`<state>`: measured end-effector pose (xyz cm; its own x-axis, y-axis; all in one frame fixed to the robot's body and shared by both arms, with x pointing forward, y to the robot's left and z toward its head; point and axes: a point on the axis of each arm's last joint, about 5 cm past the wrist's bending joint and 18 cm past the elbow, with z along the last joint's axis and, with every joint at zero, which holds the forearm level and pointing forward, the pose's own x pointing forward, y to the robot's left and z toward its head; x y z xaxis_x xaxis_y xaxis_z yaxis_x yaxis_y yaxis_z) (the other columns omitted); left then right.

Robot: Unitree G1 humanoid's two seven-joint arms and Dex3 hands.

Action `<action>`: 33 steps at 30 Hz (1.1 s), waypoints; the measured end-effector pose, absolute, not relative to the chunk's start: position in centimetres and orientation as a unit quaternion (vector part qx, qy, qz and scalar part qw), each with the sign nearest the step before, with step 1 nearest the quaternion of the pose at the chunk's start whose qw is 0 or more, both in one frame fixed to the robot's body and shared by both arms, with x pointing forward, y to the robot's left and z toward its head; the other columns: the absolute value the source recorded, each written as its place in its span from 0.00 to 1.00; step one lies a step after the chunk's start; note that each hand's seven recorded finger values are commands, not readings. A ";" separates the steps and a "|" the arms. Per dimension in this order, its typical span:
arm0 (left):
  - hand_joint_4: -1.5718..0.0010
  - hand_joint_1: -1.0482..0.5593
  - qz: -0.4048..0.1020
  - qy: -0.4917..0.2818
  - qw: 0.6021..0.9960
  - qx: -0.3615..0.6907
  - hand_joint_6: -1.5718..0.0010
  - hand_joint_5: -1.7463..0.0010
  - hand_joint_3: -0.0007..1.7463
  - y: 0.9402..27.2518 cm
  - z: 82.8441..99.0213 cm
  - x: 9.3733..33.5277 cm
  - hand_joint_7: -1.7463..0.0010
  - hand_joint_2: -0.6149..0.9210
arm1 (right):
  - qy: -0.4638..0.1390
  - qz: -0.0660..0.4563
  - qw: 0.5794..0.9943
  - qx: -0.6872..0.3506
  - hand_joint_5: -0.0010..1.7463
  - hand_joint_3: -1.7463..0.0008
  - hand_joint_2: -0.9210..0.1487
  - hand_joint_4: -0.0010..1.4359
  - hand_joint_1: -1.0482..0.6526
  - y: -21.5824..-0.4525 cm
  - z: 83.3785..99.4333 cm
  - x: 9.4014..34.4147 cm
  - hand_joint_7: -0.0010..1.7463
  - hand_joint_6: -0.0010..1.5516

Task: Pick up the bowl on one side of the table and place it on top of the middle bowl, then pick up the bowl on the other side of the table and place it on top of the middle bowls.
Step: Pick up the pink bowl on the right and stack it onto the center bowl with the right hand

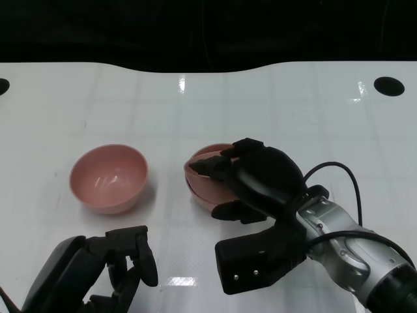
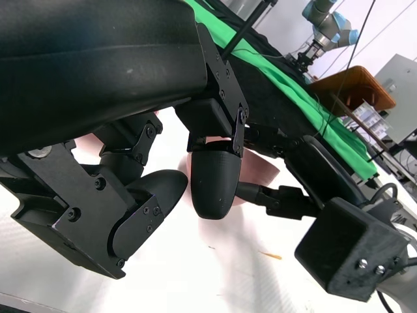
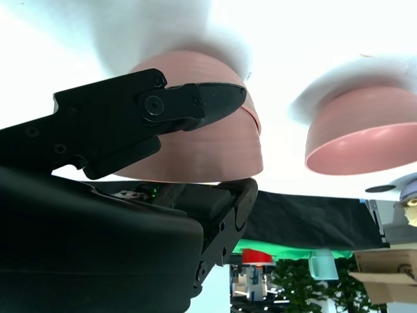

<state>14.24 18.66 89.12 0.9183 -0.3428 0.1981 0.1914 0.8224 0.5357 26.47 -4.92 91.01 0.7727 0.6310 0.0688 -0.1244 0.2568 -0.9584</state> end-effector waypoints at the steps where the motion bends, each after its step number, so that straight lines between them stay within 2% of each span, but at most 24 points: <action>1: 0.47 0.58 -0.141 -0.145 0.943 0.263 0.50 0.02 0.83 18.6 89.1 14.2 0.16 0.63 | -0.226 0.250 0.760 -0.555 0.21 0.80 0.00 0.05 0.18 -5.0 91.0 26.2 0.00 0.19; 5: 0.47 0.58 -0.142 -0.148 0.940 0.271 0.50 0.01 0.83 18.6 89.3 14.3 0.16 0.63 | -0.220 0.254 0.761 -0.554 0.27 0.80 0.00 0.00 0.18 -5.5 90.5 25.5 0.00 0.19; 9: 0.47 0.58 -0.142 -0.146 0.941 0.271 0.50 0.01 0.83 18.6 89.3 14.3 0.16 0.63 | -0.210 0.258 0.761 -0.557 0.28 0.79 0.00 0.00 0.18 -5.9 90.3 25.2 0.00 0.18; 22: 0.47 0.58 -0.142 -0.144 0.940 0.275 0.50 0.02 0.83 18.7 89.3 14.2 0.16 0.63 | -0.185 0.271 0.767 -0.551 0.20 0.80 0.00 0.00 0.21 -6.3 89.2 24.1 0.00 0.13; 25: 0.47 0.58 -0.143 -0.144 0.940 0.276 0.50 0.01 0.82 18.8 89.3 14.3 0.16 0.63 | -0.190 0.267 0.773 -0.543 0.18 0.77 0.00 0.00 0.21 -6.3 89.3 24.2 0.00 0.10; 33: 0.47 0.59 -0.143 -0.144 0.939 0.276 0.50 0.02 0.83 18.8 89.3 14.3 0.16 0.63 | -0.241 0.223 0.804 -0.495 0.25 0.75 0.00 0.00 0.24 -6.6 89.9 23.7 0.00 0.09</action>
<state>14.30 18.80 89.26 0.9174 -0.3489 0.1915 0.1895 0.8061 0.5606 23.67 -6.62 89.86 0.7841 0.5976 0.1678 -0.1193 0.4104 -0.9040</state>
